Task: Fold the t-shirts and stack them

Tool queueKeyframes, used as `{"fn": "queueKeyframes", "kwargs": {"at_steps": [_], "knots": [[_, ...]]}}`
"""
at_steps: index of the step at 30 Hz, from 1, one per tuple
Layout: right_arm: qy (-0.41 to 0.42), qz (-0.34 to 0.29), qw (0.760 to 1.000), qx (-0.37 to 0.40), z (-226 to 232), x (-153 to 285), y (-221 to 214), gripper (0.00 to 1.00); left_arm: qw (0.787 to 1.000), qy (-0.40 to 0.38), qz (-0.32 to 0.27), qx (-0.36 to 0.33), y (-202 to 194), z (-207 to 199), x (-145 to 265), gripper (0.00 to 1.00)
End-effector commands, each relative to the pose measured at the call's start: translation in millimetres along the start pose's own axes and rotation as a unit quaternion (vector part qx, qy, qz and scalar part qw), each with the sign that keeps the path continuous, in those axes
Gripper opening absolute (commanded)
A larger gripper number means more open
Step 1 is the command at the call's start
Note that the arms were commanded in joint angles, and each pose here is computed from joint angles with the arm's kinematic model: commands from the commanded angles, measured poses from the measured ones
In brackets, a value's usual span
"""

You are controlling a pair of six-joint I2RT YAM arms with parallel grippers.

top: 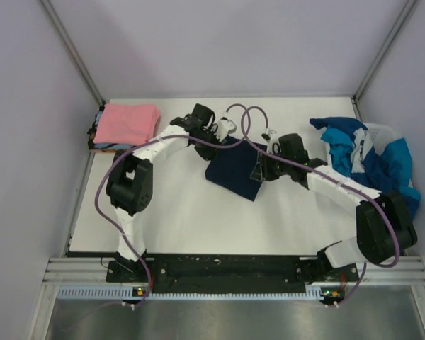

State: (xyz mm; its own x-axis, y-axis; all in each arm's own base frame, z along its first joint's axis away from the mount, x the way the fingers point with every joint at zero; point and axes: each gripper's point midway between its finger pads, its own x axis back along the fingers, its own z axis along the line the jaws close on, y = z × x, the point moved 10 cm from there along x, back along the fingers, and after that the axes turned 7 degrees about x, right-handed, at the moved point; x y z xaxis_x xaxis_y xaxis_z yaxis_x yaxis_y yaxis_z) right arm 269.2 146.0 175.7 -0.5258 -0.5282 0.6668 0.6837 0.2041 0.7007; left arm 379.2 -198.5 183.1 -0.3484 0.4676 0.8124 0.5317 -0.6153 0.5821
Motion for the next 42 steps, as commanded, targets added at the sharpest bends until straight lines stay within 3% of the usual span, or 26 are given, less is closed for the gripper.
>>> {"fn": "queueKeyframes", "kwargs": {"at_steps": [1, 3, 7, 9, 14, 17, 21, 23, 26, 30, 34, 38, 42], "knots": [[0.196, -0.096, 0.975, -0.029, 35.1, 0.0, 0.6, 0.26, 0.996, -0.065, 0.042, 0.038, -29.9, -12.9, -23.8, 0.31], [0.194, -0.086, 0.976, -0.043, 33.2, -4.9, -10.8, 0.22, 0.995, -0.076, 0.048, 0.047, -36.2, -16.0, -29.7, 0.30], [0.090, 0.035, 0.992, -0.082, 13.0, -23.6, -42.9, 0.17, 0.991, -0.107, 0.057, 0.058, -48.6, -26.4, -28.8, 0.29], [0.047, 0.066, 0.993, -0.089, 5.0, -22.9, -53.6, 0.18, 0.990, -0.115, 0.060, 0.062, -57.8, -33.1, -24.6, 0.29], [-0.021, 0.069, 0.991, -0.115, -17.8, -8.1, -60.5, 0.17, 0.987, -0.122, 0.075, 0.067, -85.6, -46.9, -10.3, 0.30], [-0.035, 0.094, 0.990, -0.101, -20.9, -2.0, -59.2, 0.17, 0.992, -0.090, 0.073, 0.046, -84.6, -43.9, 5.1, 0.32], [-0.052, 0.066, 0.994, -0.068, -12.7, 16.2, -45.4, 0.19, 0.997, -0.066, 0.043, 0.026, -69.5, -44.4, 35.9, 0.36], [-0.041, 0.050, 0.997, -0.036, 0.1, 23.1, -36.7, 0.19, 0.998, -0.064, 0.021, 0.020, -61.6, -48.4, 48.7, 0.37], [0.049, 0.011, 0.999, -0.010, 28.3, 25.2, -22.2, 0.18, 0.995, -0.100, -0.004, 0.004, -53.5, -64.9, 51.0, 0.33], [0.156, -0.044, 0.986, -0.048, 44.3, 14.3, -16.5, 0.17, 0.989, -0.147, 0.023, -0.008, -63.0, -82.7, 25.2, 0.30], [0.158, 0.004, 0.984, -0.087, 37.3, -12.8, -40.2, 0.13, 0.987, -0.144, 0.075, -0.005, -82.9, -81.4, 0.9, 0.29], [0.101, 0.083, 0.981, -0.140, 22.6, -35.4, -81.4, 0.11, 0.986, -0.130, 0.103, -0.013, -105.6, -79.4, -9.5, 0.29], [0.064, 0.101, 0.978, -0.173, 9.3, -35.4, -99.6, 0.09, 0.985, -0.115, 0.126, -0.020, -120.5, -77.5, -14.8, 0.30]]}}
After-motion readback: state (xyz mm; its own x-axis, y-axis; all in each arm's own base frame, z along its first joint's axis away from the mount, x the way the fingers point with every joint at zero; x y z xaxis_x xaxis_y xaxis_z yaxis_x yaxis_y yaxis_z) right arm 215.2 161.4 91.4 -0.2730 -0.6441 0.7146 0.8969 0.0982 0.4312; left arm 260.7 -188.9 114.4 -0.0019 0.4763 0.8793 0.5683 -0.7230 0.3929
